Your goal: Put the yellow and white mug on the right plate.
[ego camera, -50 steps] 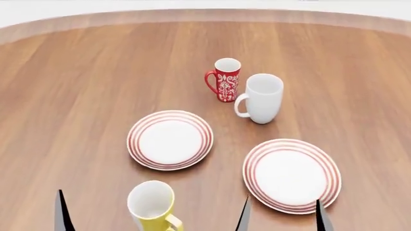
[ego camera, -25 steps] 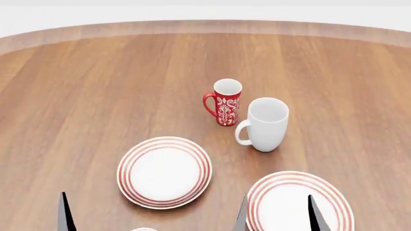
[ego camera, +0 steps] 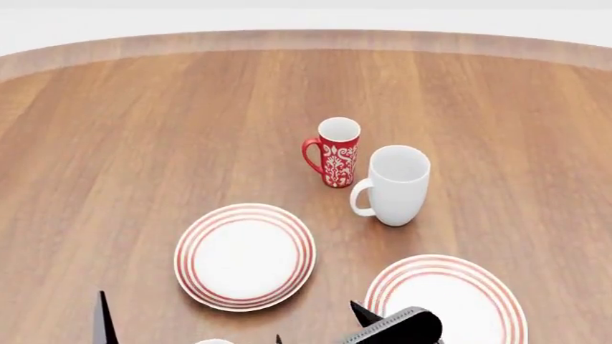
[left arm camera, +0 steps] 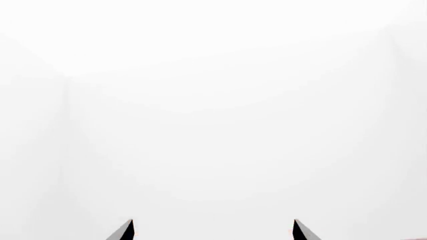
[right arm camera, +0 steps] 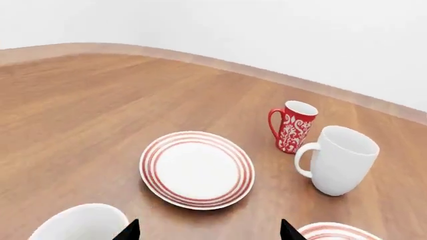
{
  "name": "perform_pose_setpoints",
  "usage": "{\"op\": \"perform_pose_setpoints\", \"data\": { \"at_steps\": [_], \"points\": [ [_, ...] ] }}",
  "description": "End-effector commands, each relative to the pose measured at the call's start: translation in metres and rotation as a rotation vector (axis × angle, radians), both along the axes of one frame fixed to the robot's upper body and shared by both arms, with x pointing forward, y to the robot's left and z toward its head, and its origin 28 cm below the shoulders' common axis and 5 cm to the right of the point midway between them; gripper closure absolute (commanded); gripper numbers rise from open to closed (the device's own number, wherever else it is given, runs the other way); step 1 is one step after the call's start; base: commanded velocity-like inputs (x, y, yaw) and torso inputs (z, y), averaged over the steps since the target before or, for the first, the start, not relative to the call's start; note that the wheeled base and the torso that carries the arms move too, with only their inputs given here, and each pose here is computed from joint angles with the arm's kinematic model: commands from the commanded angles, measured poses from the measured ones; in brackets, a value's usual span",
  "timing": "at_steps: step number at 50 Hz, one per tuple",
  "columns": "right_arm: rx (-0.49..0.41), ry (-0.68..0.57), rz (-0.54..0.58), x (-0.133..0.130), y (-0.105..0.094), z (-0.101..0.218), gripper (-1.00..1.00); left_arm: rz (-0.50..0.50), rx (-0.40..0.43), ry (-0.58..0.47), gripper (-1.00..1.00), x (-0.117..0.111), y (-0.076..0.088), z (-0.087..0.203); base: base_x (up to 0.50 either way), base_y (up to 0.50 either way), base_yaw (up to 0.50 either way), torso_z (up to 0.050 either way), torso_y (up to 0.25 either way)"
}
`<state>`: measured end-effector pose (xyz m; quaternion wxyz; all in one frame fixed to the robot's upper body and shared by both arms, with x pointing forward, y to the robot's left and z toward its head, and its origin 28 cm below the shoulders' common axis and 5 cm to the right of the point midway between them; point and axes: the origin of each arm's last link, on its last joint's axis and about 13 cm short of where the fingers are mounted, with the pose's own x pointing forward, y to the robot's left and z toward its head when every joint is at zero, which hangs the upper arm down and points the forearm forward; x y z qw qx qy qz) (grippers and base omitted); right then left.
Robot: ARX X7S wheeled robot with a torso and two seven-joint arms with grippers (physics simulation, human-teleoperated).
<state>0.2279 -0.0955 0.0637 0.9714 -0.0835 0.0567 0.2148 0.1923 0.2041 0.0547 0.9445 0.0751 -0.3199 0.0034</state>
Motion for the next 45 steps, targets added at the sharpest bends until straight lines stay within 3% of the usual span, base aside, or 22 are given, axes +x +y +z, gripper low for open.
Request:
{"op": "perform_pose_setpoints", "data": {
  "at_steps": [1, 22, 33, 40, 45],
  "points": [
    [-0.076, 0.130, 0.182, 0.002, -0.002, 0.007, -1.00, -0.006, 0.007, 0.009, -1.00, -0.001, -0.001, -0.003, 0.00, 0.00, 0.00, 0.000, 0.000],
    [-0.079, 0.184, 0.412, -0.013, -0.001, 0.012, -1.00, -0.011, 0.018, 0.024, -1.00, -0.001, -0.002, -0.006, 0.00, 0.00, 0.00, 0.000, 0.000],
    [-0.096, 0.187, 0.421, -0.012, 0.000, 0.009, -1.00, -0.016, 0.020, 0.031, -1.00, -0.001, -0.003, -0.007, 0.00, 0.00, 0.00, 0.000, 0.000],
    [-0.058, 0.186, 0.315, 0.003, 0.005, 0.006, -1.00, -0.017, 0.022, 0.035, -1.00, -0.001, -0.003, -0.008, 0.00, 0.00, 0.00, 0.000, 0.000],
    [-0.065, 0.185, 0.321, 0.005, 0.008, 0.003, -1.00, -0.020, 0.023, 0.038, -1.00, -0.002, -0.003, -0.009, 0.00, 0.00, 0.00, 0.000, 0.000]
  ]
}}
